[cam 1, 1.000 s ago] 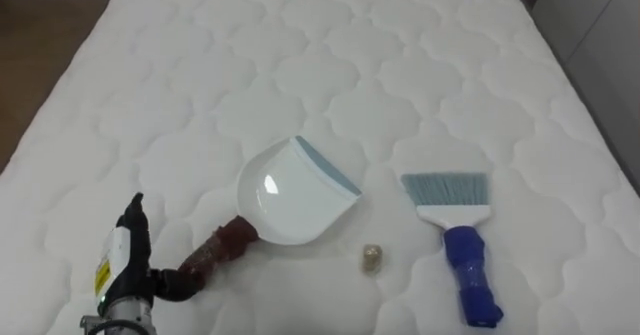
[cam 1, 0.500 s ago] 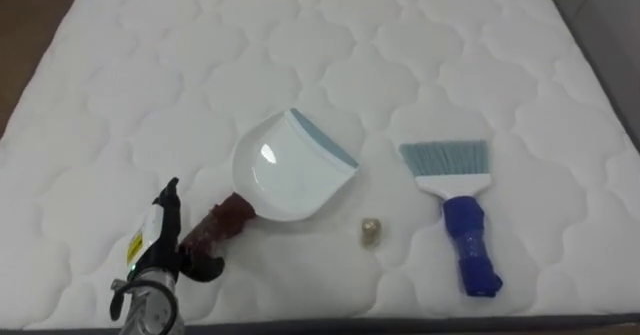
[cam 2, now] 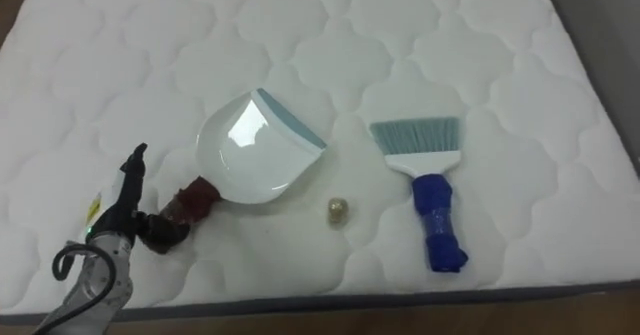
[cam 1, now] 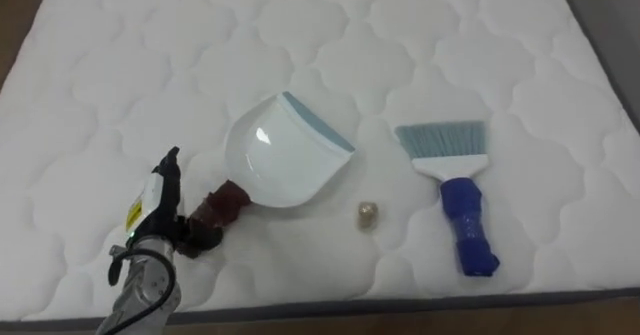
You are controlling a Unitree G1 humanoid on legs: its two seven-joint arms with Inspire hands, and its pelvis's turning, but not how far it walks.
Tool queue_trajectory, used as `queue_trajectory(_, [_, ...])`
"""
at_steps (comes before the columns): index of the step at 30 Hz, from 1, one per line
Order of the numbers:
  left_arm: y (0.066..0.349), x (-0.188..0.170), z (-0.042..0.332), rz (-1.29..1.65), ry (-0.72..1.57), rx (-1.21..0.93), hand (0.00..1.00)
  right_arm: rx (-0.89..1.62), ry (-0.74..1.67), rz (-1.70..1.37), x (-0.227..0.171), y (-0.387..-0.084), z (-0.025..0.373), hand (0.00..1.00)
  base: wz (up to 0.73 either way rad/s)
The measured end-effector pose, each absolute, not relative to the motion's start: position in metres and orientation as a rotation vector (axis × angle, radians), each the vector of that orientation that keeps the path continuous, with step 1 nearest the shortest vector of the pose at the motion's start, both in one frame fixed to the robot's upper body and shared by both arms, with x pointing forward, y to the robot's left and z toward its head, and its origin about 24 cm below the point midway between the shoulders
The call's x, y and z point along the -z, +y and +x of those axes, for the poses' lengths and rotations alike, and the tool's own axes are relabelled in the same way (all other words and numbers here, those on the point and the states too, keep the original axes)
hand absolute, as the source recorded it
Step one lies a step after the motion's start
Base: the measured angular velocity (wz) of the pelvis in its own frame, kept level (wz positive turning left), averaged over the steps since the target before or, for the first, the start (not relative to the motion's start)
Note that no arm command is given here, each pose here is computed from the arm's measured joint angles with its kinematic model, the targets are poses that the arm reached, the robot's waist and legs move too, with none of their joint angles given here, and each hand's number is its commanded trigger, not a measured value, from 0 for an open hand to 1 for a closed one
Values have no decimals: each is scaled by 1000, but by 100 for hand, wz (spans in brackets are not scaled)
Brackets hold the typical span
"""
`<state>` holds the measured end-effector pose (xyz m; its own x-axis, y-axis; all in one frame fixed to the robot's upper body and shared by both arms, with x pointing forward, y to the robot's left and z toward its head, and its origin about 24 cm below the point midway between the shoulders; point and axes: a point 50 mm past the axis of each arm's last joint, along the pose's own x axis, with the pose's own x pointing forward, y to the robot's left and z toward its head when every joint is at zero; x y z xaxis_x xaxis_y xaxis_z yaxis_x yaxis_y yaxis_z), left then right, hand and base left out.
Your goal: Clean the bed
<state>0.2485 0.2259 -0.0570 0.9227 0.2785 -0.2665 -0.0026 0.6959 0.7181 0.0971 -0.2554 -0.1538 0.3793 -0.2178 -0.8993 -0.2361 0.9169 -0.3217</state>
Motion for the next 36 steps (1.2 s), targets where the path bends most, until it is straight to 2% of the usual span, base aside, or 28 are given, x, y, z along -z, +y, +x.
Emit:
queue_trajectory(17, [228, 54, 267, 728, 392, -218, 0, -111, 1183, -539, 152, -252, 112, 0, -1])
queue_trajectory(36, [234, 41, 284, 684, 371, -297, 0, -80, 1146, -524, 148, -249, 127, 0, -1])
